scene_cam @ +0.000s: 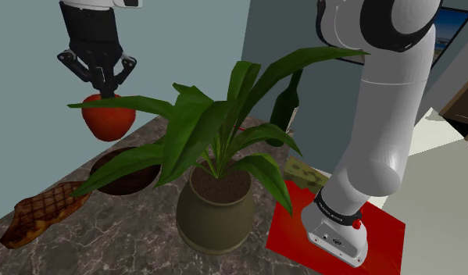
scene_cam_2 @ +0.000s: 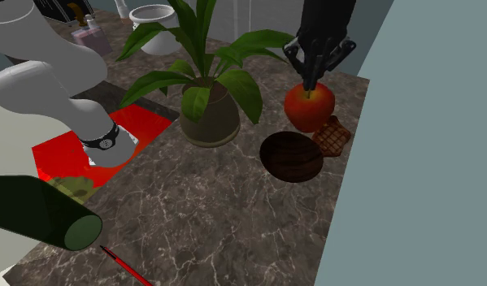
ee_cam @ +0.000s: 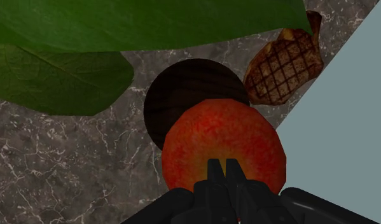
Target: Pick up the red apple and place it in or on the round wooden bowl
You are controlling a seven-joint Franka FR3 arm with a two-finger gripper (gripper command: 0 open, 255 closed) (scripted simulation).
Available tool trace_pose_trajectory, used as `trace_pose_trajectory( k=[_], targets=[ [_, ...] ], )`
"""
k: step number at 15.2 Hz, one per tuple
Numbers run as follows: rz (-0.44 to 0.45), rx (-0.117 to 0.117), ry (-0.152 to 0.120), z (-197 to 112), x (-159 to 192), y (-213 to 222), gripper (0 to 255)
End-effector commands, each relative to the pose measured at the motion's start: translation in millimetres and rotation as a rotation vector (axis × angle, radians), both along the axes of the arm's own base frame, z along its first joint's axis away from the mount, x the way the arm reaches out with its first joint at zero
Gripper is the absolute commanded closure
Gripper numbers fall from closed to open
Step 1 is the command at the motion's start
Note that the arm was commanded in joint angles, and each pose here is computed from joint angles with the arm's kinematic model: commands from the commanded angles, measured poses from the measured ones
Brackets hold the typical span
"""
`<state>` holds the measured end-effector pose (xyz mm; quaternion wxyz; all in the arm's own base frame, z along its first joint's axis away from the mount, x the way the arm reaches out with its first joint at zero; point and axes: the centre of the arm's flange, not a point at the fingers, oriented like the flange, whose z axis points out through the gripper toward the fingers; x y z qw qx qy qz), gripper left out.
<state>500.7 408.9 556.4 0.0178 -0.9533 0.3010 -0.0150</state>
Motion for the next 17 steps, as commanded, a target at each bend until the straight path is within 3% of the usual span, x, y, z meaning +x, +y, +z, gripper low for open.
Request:
trace_pose_trajectory(
  k=[1,17],
  targets=[
    [0.0,0.0,-0.001,-11,0,0,255],
    [0.0,0.0,-0.001,-95,0,0,255]
  ],
)
